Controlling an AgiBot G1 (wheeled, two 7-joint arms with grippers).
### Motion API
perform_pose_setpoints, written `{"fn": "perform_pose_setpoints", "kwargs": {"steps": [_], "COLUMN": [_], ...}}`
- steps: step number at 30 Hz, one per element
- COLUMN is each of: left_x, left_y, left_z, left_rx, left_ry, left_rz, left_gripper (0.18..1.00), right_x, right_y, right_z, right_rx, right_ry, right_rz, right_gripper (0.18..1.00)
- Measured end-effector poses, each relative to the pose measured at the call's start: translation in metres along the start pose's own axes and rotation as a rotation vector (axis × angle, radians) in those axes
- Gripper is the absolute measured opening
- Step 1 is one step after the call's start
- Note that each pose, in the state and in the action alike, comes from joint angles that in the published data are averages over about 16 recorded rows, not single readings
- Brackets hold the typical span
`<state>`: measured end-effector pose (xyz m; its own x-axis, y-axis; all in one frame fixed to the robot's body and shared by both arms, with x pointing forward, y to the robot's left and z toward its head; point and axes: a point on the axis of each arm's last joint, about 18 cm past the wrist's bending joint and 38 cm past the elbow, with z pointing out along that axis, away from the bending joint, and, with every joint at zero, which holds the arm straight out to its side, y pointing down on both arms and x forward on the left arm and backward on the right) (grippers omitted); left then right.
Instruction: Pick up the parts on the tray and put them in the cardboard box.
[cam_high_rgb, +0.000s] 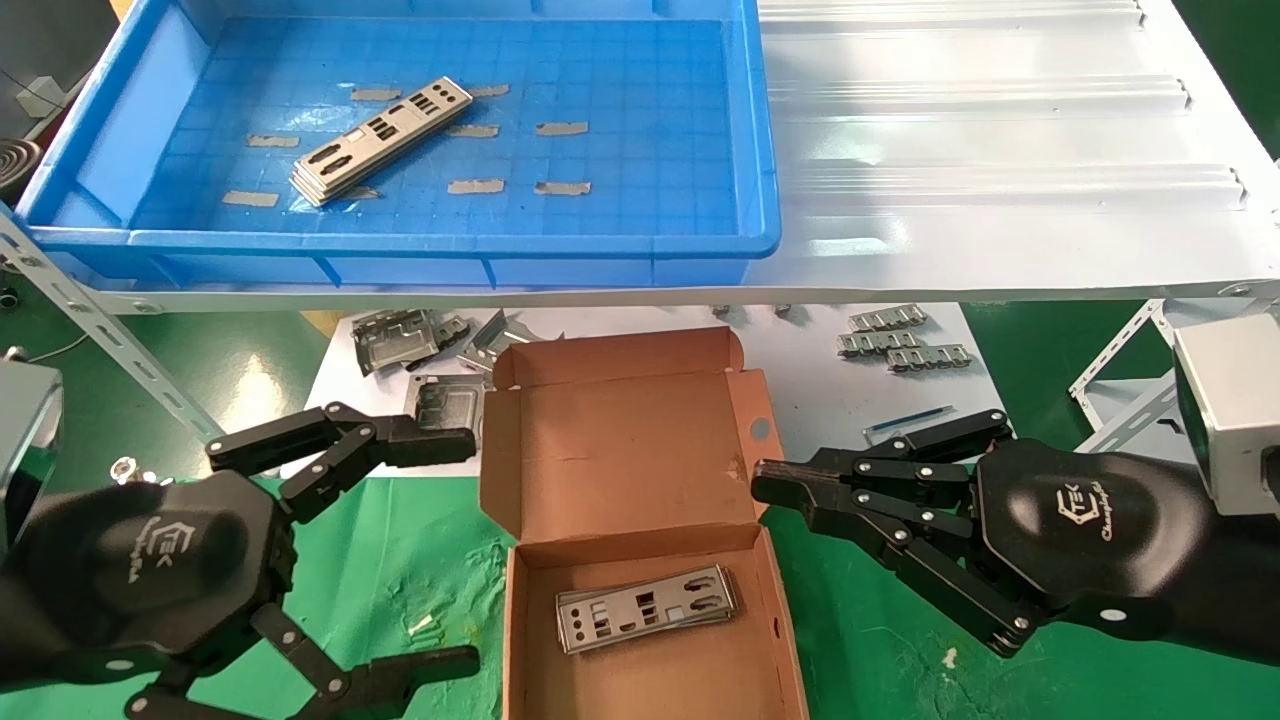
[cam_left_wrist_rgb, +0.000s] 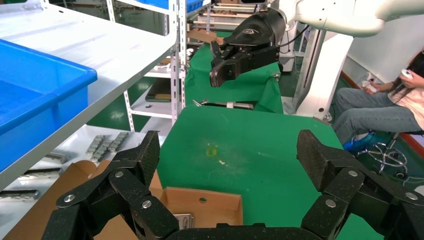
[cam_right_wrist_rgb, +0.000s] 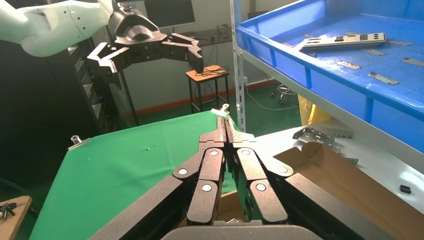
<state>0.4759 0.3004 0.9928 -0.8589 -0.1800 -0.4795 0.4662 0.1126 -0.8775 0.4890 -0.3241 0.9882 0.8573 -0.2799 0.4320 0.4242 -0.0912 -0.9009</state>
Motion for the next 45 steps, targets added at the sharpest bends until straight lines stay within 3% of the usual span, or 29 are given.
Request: {"fn": "perform_pose_setpoints", "kwargs": {"steps": [11, 22, 31, 45], "left_x": [-0.026, -0.121, -0.198, -0.252], "left_y": [-0.024, -0.066, -0.078, -0.084], "left_z": [0.005, 0.023, 0.039, 0.044], "left_rx": [-0.023, -0.089, -0.170, -0.277], "left_ry": [-0.058, -0.288, -0.457, -0.588], "left_rz": [0.053, 0.055, 0.012, 0.080], "left_gripper": [1.001, 1.001, 1.001, 1.001], "right_x": [0.000, 0.000, 0.000, 0.000], "right_y": [0.000, 0.000, 0.000, 0.000], "right_z": [0.000, 0.000, 0.000, 0.000], "right_rx": [0.000, 0.000, 0.000, 0.000], "right_ry": [0.000, 0.000, 0.000, 0.000], "right_rz": [0.000, 0.000, 0.000, 0.000], "right_gripper": [0.191, 0.191, 0.191, 0.207]}}
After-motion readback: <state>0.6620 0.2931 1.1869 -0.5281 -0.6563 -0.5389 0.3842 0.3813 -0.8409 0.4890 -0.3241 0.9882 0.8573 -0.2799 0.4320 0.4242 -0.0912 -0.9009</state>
